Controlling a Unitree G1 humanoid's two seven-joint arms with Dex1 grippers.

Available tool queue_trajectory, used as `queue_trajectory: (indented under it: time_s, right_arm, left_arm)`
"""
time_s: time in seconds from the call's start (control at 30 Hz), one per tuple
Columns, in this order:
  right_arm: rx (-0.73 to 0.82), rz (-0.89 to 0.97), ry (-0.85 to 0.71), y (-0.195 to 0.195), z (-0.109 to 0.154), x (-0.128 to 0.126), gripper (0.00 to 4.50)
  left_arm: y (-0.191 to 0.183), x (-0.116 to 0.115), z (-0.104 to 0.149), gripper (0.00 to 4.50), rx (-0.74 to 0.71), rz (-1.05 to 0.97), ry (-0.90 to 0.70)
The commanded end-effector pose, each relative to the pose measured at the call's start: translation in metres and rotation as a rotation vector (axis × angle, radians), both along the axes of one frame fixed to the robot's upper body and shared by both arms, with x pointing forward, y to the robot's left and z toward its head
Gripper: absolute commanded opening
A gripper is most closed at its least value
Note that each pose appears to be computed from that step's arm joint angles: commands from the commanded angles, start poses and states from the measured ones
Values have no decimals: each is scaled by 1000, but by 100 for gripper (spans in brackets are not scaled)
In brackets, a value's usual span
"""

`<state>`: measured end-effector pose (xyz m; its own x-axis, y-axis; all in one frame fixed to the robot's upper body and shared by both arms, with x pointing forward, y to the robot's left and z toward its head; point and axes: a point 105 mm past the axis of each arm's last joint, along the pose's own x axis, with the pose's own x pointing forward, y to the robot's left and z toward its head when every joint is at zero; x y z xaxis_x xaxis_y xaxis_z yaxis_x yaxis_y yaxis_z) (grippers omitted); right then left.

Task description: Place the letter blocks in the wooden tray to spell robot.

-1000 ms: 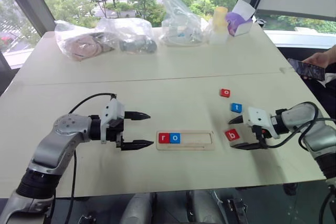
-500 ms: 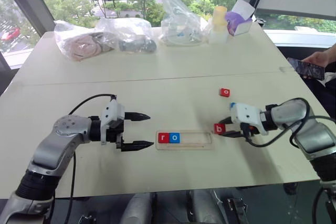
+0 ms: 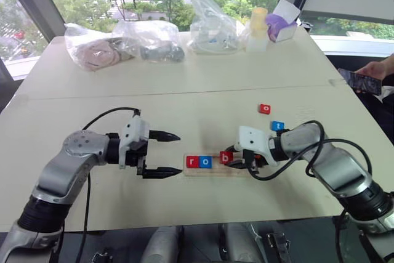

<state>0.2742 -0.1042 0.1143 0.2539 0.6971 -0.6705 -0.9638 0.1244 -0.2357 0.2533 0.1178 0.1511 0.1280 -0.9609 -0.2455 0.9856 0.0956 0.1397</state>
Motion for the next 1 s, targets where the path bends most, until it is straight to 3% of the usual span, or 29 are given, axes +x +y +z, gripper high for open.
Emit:
queue_trajectory:
  time_s: [0.03, 0.73, 0.93, 1.0]
  right_arm:
    - [-3, 23, -43, 9, 6, 0, 113]
    - [-29, 21, -30, 19, -2, 6, 113]
    - [-32, 34, -21, 21, -3, 4, 419]
    - [-32, 41, -18, 21, -2, 3, 446]
  left_arm:
    - [-2, -5, 4, 450, -2, -22, -18]
    - [-11, 2, 15, 450, -7, 4, -36]
    - [-10, 1, 15, 450, -7, 9, -38]
    - [-10, 1, 14, 450, -6, 12, -39]
